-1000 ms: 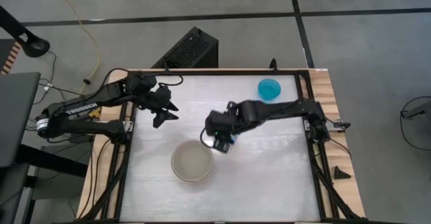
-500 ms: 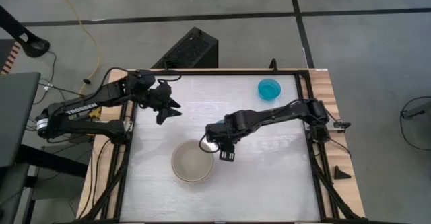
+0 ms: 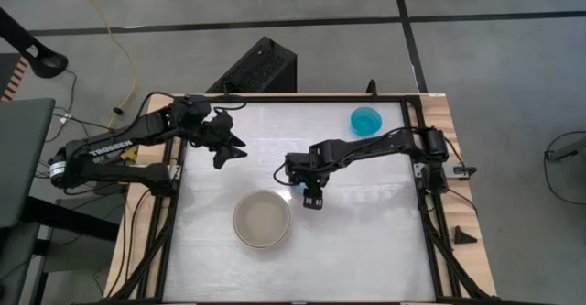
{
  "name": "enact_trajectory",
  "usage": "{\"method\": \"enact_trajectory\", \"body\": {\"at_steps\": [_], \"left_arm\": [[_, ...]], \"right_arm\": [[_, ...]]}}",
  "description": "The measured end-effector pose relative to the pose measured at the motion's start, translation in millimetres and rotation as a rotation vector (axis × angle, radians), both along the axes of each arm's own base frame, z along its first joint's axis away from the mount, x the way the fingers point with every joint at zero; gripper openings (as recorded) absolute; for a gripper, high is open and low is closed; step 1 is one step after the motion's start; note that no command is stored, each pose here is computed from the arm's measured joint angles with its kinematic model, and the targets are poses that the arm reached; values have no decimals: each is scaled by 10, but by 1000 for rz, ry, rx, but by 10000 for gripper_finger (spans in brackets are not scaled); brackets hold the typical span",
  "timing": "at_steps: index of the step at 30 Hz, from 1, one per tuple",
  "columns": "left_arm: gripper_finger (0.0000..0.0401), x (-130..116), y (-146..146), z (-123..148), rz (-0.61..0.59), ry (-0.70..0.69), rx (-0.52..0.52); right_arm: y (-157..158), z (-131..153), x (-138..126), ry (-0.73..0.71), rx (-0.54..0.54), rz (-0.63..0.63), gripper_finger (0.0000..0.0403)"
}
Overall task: Nest bowls inside each other
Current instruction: Stack the blue patterned bowl on top of the gray bowl
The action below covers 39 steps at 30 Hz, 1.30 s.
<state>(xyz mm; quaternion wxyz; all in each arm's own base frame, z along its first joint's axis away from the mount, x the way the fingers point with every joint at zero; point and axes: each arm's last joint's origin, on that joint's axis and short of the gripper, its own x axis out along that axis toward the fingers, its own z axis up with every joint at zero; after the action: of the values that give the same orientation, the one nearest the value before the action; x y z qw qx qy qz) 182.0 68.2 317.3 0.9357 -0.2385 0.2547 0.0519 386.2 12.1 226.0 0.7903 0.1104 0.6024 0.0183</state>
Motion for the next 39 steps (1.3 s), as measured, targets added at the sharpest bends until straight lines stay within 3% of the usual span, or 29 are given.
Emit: {"method": "enact_trajectory", "body": {"at_steps": [14, 17, 20, 23, 33, 39], "left_arm": [[197, 0, 16, 1, 50, 7, 18], [197, 1, 16, 1, 51, 7, 19], [197, 1, 16, 2, 51, 6, 19], [197, 1, 16, 2, 51, 6, 19], [197, 0, 16, 1, 58, 8, 5], [197, -12, 54, -1, 113, 18, 34]], "right_arm": [[-41, -396, -88, 13, 80, -25, 202], [-56, -467, -105, 14, 93, -50, 170], [-81, -460, -101, 3, 102, -53, 107], [-137, -416, -92, -18, 97, -69, 42], [-398, -29, -235, -132, 163, -128, 41], [-499, 553, -368, -403, 179, -144, 41]]}}
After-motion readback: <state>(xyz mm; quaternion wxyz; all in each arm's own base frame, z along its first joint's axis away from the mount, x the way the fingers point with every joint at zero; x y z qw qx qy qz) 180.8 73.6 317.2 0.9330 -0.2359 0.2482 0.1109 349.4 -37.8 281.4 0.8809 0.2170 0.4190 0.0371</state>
